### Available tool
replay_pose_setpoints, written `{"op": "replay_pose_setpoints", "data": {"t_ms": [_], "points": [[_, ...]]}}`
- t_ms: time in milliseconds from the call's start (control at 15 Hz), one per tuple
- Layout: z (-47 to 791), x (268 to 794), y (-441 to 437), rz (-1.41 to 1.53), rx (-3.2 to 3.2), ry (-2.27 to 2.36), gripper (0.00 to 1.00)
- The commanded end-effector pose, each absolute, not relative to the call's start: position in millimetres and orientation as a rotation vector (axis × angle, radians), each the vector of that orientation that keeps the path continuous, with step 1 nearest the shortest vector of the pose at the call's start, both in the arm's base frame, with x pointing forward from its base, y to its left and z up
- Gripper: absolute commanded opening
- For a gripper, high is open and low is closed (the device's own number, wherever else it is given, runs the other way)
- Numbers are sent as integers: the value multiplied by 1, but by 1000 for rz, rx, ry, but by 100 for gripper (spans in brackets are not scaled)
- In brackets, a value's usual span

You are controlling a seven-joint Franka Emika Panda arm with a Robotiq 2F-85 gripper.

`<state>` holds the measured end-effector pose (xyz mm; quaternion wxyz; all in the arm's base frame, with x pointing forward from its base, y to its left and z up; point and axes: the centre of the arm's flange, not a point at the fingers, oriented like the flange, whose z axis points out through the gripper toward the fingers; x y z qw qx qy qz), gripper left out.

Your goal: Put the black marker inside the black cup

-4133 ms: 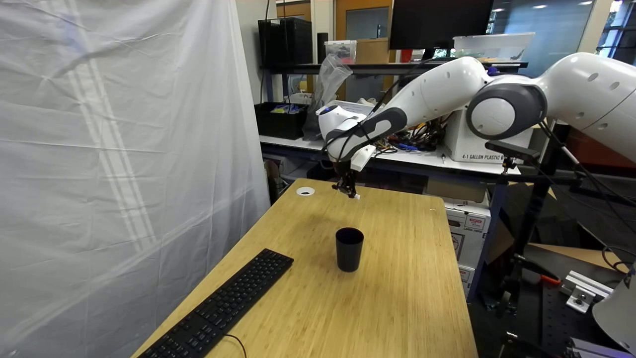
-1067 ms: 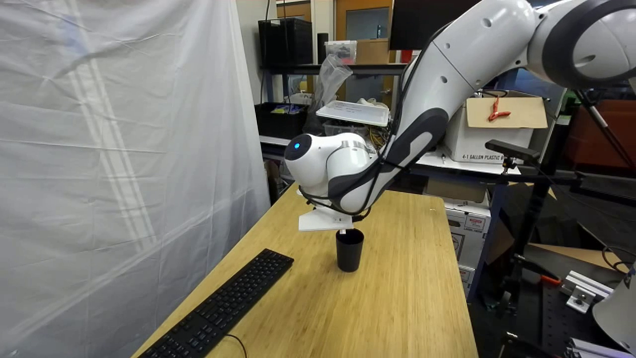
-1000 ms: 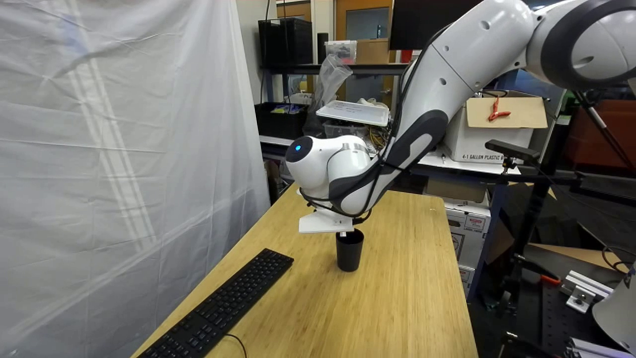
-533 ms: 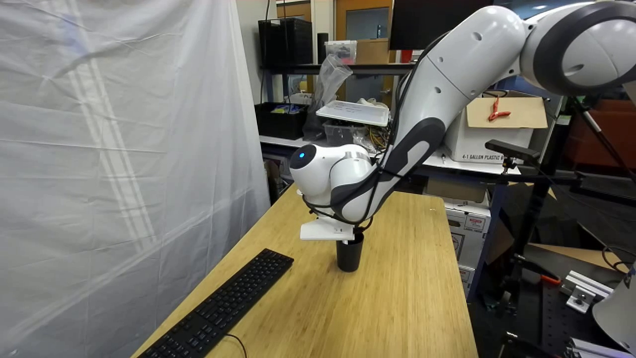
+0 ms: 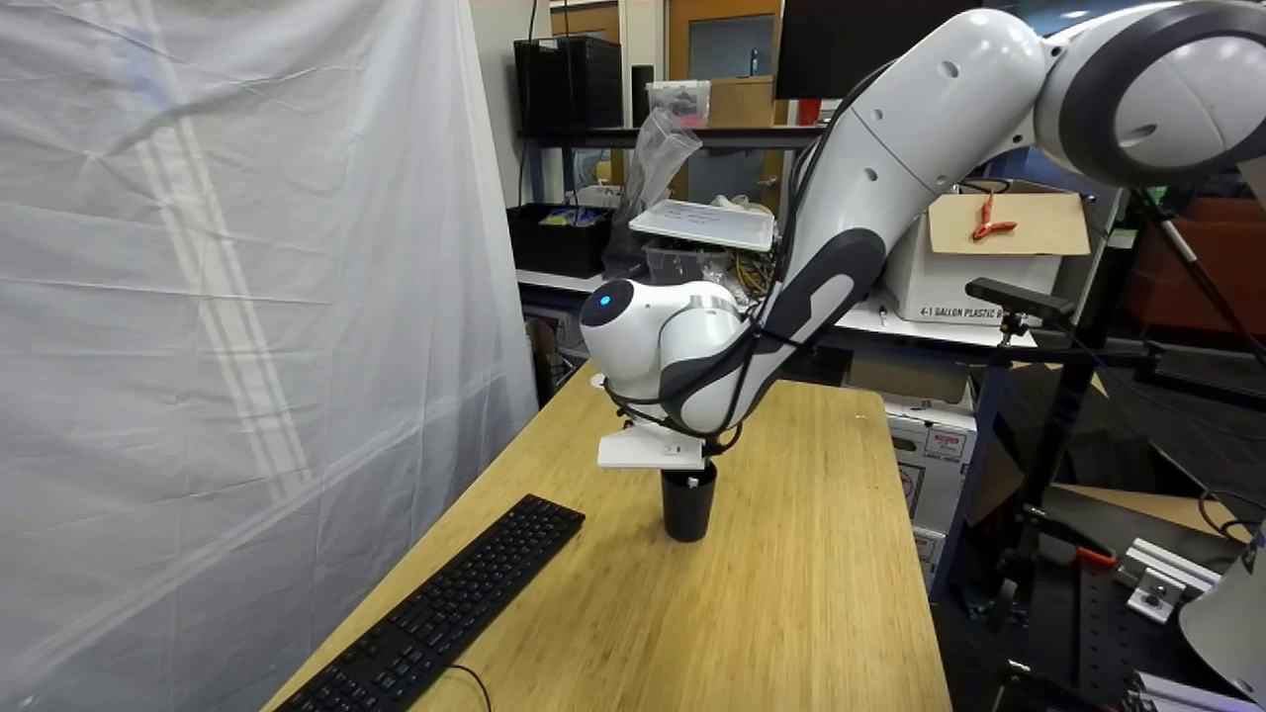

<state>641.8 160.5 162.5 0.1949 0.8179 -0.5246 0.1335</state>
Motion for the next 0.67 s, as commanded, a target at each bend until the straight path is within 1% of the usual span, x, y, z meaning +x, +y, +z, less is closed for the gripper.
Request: {"op": "replay_pose_setpoints", "data": {"t_ms": [0,67,400,600], "points": [[181,638,148,398,2310,-1495,98],[189,639,143,408,2319,-1491,100],[230,652,116,458,2533,-1414,100],[235,664,92,507,2688,-1289,100]]}}
